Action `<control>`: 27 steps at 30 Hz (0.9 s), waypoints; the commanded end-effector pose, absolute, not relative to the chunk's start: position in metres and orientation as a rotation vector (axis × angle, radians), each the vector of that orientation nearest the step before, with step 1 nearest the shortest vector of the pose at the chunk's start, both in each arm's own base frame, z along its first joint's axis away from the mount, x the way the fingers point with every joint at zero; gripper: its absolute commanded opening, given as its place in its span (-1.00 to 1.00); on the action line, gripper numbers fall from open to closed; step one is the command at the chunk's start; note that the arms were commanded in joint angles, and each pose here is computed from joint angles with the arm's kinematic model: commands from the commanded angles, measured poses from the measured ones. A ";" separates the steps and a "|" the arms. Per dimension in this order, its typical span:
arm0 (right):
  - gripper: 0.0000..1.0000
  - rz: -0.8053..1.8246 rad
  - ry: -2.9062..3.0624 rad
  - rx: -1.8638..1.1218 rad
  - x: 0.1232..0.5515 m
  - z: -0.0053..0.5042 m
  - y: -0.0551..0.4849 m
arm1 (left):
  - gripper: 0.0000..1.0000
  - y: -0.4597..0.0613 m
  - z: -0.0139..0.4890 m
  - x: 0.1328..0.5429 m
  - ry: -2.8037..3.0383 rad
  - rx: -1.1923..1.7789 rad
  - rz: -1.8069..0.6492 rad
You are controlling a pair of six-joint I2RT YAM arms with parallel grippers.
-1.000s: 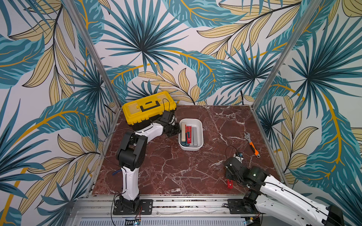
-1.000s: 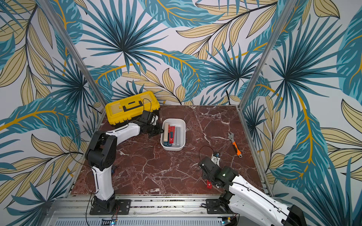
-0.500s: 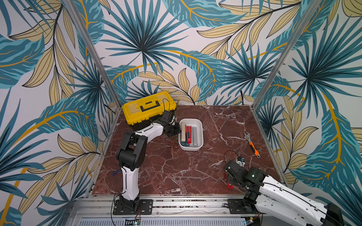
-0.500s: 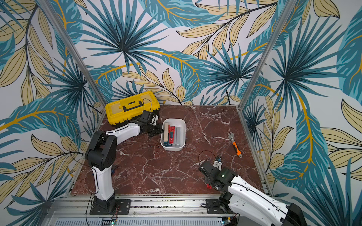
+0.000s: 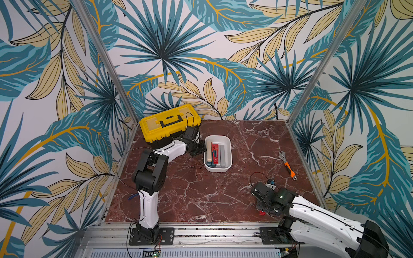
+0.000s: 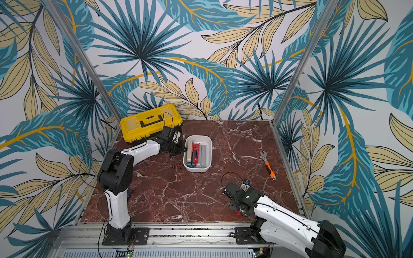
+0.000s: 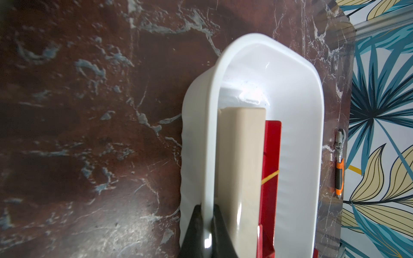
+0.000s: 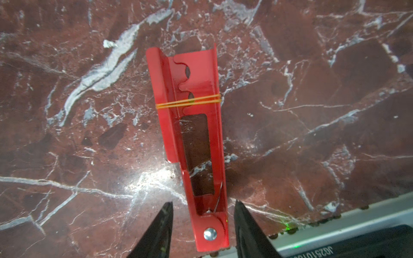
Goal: Put the pruning pliers into the storage box
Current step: Pick up the pruning pliers from the center of the board.
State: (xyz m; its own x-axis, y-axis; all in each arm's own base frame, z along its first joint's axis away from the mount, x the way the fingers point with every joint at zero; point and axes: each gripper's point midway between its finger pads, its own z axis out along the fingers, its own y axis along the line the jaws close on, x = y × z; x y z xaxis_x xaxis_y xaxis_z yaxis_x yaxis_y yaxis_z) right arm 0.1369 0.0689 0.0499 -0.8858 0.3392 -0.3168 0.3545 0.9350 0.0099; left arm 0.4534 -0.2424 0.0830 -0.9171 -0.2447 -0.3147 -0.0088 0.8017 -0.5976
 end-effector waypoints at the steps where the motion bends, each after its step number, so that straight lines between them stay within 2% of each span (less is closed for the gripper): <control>1: -0.03 -0.112 2.805 0.554 0.130 0.051 0.066 | -1.00 -0.254 0.131 0.471 2.468 -0.130 -0.958; 19: 0.01 -0.154 2.906 0.602 0.123 0.028 0.085 | -1.00 -0.257 0.129 0.473 2.468 -0.121 -0.986; 27: -0.07 -0.130 2.852 0.596 0.130 0.024 0.086 | -1.00 -0.256 0.126 0.474 2.475 -0.123 -0.982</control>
